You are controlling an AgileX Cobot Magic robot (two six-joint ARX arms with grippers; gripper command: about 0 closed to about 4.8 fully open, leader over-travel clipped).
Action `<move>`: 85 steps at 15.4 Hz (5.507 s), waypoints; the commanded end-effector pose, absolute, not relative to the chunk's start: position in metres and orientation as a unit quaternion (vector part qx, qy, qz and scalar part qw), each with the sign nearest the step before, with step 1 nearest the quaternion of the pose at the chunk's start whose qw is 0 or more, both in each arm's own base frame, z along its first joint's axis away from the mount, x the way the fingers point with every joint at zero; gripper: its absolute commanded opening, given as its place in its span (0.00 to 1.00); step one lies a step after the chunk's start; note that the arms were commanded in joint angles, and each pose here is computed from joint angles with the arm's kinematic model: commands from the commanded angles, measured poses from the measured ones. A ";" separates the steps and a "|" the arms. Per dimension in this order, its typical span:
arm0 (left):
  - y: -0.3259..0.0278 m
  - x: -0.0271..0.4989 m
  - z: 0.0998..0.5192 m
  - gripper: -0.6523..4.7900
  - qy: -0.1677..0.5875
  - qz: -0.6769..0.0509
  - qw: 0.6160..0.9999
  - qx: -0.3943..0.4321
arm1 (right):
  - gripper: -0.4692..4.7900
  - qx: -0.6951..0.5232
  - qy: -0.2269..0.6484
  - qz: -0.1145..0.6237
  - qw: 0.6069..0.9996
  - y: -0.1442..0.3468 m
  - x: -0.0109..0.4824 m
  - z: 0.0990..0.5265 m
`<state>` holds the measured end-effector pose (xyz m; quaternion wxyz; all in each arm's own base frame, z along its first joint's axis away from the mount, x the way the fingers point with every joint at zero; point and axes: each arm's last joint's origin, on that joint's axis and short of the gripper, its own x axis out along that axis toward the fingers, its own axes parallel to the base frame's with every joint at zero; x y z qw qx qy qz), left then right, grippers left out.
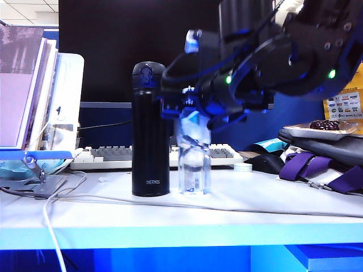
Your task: Pick up the mineral water bottle and place it vertically to the right of the black thermos cup.
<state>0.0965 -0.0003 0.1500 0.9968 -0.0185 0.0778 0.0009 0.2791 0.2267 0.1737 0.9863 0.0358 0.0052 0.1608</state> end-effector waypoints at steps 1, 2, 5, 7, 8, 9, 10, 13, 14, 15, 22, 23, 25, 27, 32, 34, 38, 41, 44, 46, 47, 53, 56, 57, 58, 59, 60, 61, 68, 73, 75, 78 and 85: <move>0.000 0.096 0.149 0.12 0.083 0.000 0.996 -0.017 | 0.85 0.031 -0.033 0.163 0.986 0.225 0.276 0.195; 0.000 0.096 0.149 0.12 0.083 0.000 0.996 -0.017 | 0.85 0.032 -0.043 0.162 0.985 0.223 0.274 0.202; 0.000 0.096 0.149 0.12 0.083 0.000 0.996 -0.017 | 0.85 0.047 -0.112 0.159 0.980 0.211 0.259 0.252; 0.000 0.096 0.149 0.12 0.083 0.000 0.996 -0.017 | 0.54 0.061 -0.164 0.135 0.975 0.198 0.241 0.291; 0.000 0.096 0.149 0.12 0.083 0.000 0.996 -0.017 | 0.15 0.062 -0.185 0.125 0.973 0.189 0.228 0.312; 0.000 0.096 0.149 0.12 0.083 0.000 0.996 -0.017 | 0.09 0.065 -0.219 0.124 0.966 0.176 0.210 0.339; 0.000 0.096 0.149 0.12 0.083 0.000 0.996 -0.017 | 0.09 0.074 -0.242 0.123 0.960 0.164 0.194 0.357; 0.000 0.096 0.149 0.12 0.083 0.000 0.996 -0.017 | 0.09 0.102 -0.285 0.123 0.945 0.122 0.144 0.399; 0.000 0.096 0.149 0.12 0.083 0.000 0.996 -0.017 | 0.09 0.102 -0.284 0.124 0.945 0.109 0.130 0.406; 0.000 0.096 0.149 0.12 0.083 0.000 0.996 -0.017 | 0.09 0.097 -0.277 0.125 0.948 0.089 0.110 0.412; 0.000 0.096 0.149 0.12 0.083 0.000 0.996 -0.017 | 0.09 -0.040 -0.102 0.124 0.986 0.006 0.026 0.363; 0.000 0.096 0.149 0.12 0.083 0.000 0.996 -0.017 | 0.09 -0.063 -0.079 0.128 0.987 0.003 0.023 0.356; 0.000 0.096 0.149 0.12 0.083 0.000 0.996 -0.017 | 0.09 -0.091 -0.045 0.180 0.978 0.006 0.022 0.346; 0.000 0.096 0.149 0.12 0.083 0.000 0.996 -0.017 | 0.09 -0.091 -0.036 0.241 0.966 0.013 0.025 0.337; 0.000 0.096 0.149 0.12 0.083 0.000 0.996 -0.017 | 0.09 -0.076 0.006 0.319 0.945 0.028 0.034 0.313; 0.000 0.096 0.149 0.12 0.083 0.000 0.996 -0.017 | 0.09 -0.079 0.015 0.319 0.944 0.033 0.039 0.302; 0.000 0.096 0.149 0.12 0.083 0.000 0.996 -0.017 | 0.09 -0.063 -0.017 0.286 0.956 0.044 0.057 0.278; 0.000 0.096 0.149 0.12 0.083 0.000 0.996 -0.017 | 0.09 -0.062 -0.014 0.159 0.985 0.034 0.073 0.250; 0.000 0.096 0.149 0.12 0.083 0.000 0.996 -0.017 | 0.09 0.001 -0.014 0.089 0.996 0.022 0.074 0.238; 0.000 0.096 0.149 0.12 0.083 0.000 0.996 -0.017 | 0.09 0.015 -0.006 0.071 0.997 0.019 0.078 0.228; 0.000 0.096 0.149 0.12 0.083 0.000 0.996 -0.017 | 0.09 0.014 -0.005 0.075 0.997 0.019 0.081 0.221; 0.000 0.096 0.149 0.12 0.083 0.000 0.996 -0.017 | 0.09 0.009 0.029 0.040 0.999 0.014 0.090 0.188; 0.000 0.096 0.149 0.12 0.083 0.000 0.996 -0.017 | 0.09 0.009 0.038 0.018 0.999 0.010 0.091 0.177; 0.000 0.096 0.149 0.12 0.083 0.000 0.996 -0.017 | 0.09 0.008 0.044 0.015 0.999 0.009 0.092 0.173; 0.000 0.096 0.149 0.12 0.083 0.000 0.996 -0.017 | 0.09 0.007 0.051 0.014 0.999 0.009 0.093 0.168; 0.000 0.096 0.149 0.12 0.083 0.000 0.996 -0.017 | 0.09 0.006 0.059 0.014 0.998 0.009 0.094 0.163; 0.000 0.096 0.149 0.12 0.083 0.000 0.996 -0.017 | 0.09 0.005 0.064 0.014 0.998 0.010 0.094 0.159; 0.000 0.096 0.149 0.12 0.083 0.000 0.996 -0.017 | 0.09 0.005 0.071 0.014 0.997 0.010 0.095 0.154; 0.000 0.096 0.149 0.12 0.083 0.000 0.996 -0.017 | 0.09 0.045 0.089 0.061 0.993 0.013 0.095 0.148; 0.000 0.096 0.149 0.12 0.083 0.000 0.996 -0.017 | 0.09 0.050 0.090 0.078 0.992 0.014 0.095 0.148; 0.000 0.096 0.149 0.12 0.083 0.000 0.996 -0.017 | 0.09 0.015 0.088 0.070 0.994 0.013 0.095 0.148; 0.000 0.096 0.149 0.12 0.083 0.000 0.996 -0.017 | 0.09 -0.004 0.086 0.066 0.994 0.013 0.095 0.148; 0.000 0.096 0.149 0.12 0.083 0.000 0.996 -0.017 | 0.09 -0.004 0.084 0.066 0.994 0.013 0.095 0.149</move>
